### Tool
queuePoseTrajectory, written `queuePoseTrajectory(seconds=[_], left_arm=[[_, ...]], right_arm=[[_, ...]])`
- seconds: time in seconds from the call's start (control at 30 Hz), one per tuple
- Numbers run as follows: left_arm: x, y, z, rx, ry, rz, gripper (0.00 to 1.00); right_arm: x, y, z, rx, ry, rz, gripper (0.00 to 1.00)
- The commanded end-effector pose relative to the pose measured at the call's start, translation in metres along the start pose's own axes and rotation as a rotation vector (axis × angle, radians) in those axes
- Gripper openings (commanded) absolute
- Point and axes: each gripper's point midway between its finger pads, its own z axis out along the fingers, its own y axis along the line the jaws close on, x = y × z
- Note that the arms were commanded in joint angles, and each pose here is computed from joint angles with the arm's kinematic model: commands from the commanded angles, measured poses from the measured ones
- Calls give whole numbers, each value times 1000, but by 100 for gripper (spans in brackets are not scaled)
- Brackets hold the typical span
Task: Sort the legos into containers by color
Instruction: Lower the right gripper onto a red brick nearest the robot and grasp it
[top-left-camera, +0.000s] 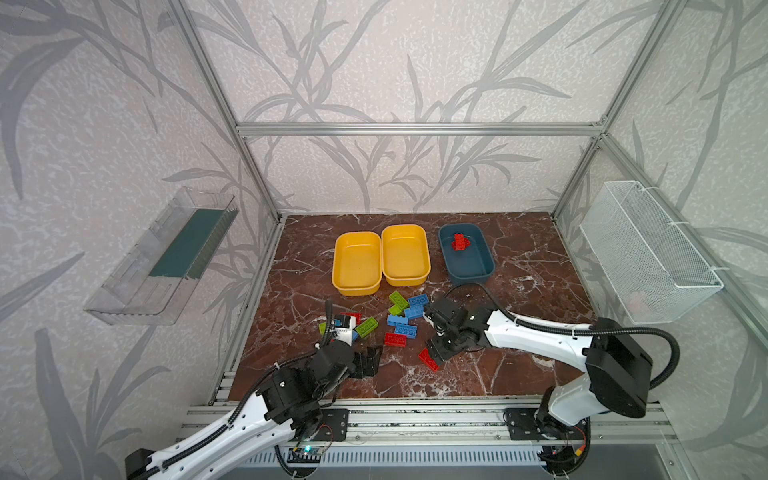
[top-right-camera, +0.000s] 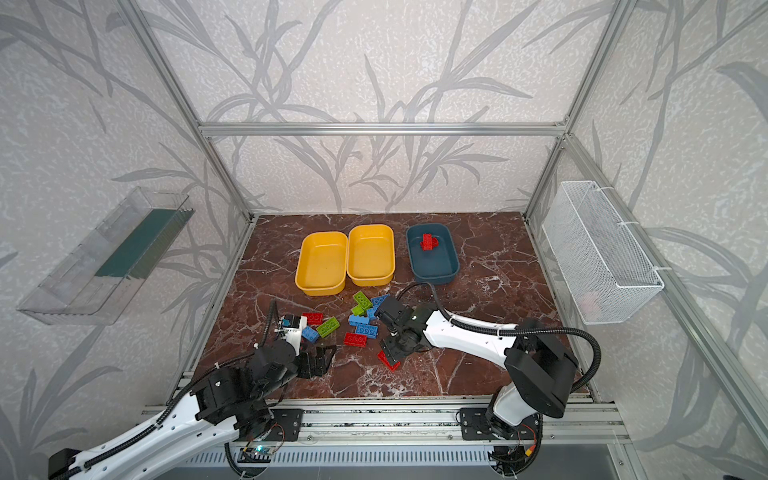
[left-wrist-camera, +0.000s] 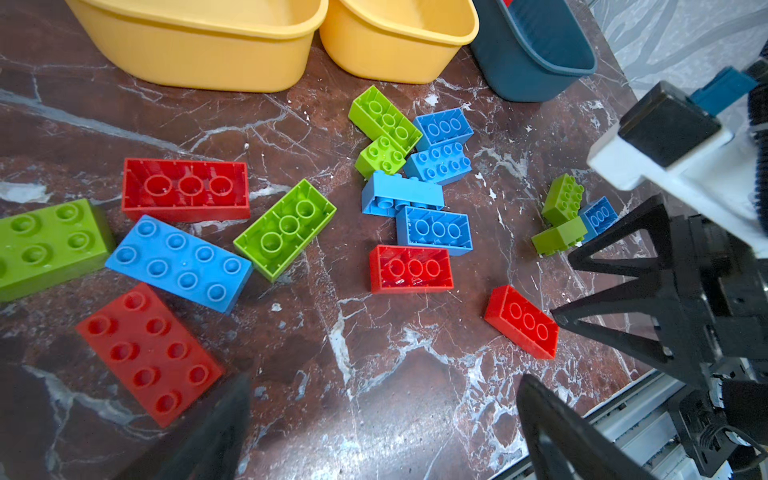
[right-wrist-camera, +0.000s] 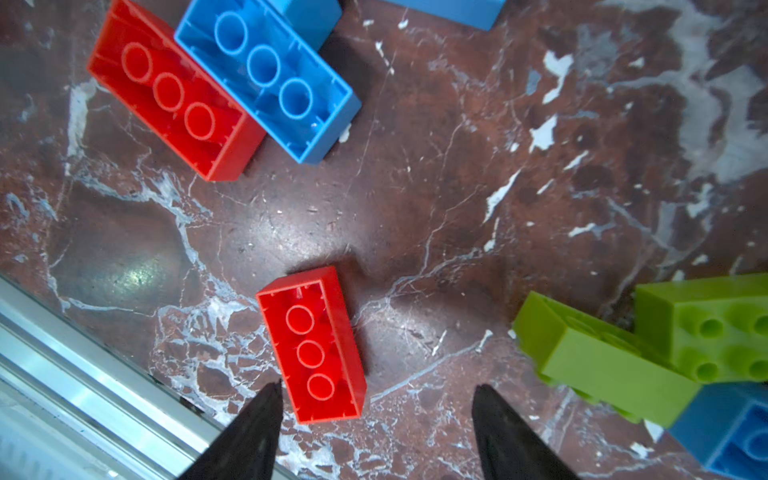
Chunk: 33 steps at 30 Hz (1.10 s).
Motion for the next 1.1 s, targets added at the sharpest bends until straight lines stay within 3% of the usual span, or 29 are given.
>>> queuePoseTrajectory(seconds=[0.0,0.57,0.73,0.93,1.07], left_arm=[[5,9,-1,-23,-6,-36,99],[12,18,1,-31,-7,-69,99],[12,17,1,-30,-9,-75,99],[7,11,-1,-12,-16,-75,99],[3,7,1,-11,-21,-63,99]], right_arm=[[-4,15,3,-34,-27,-19,74],[7,37,42,-70,40,-58,69],[10,30,43,-10,53,-62,57],[13,16,40,78,59,-51,35],[6,7,30,145,34,-28,25]])
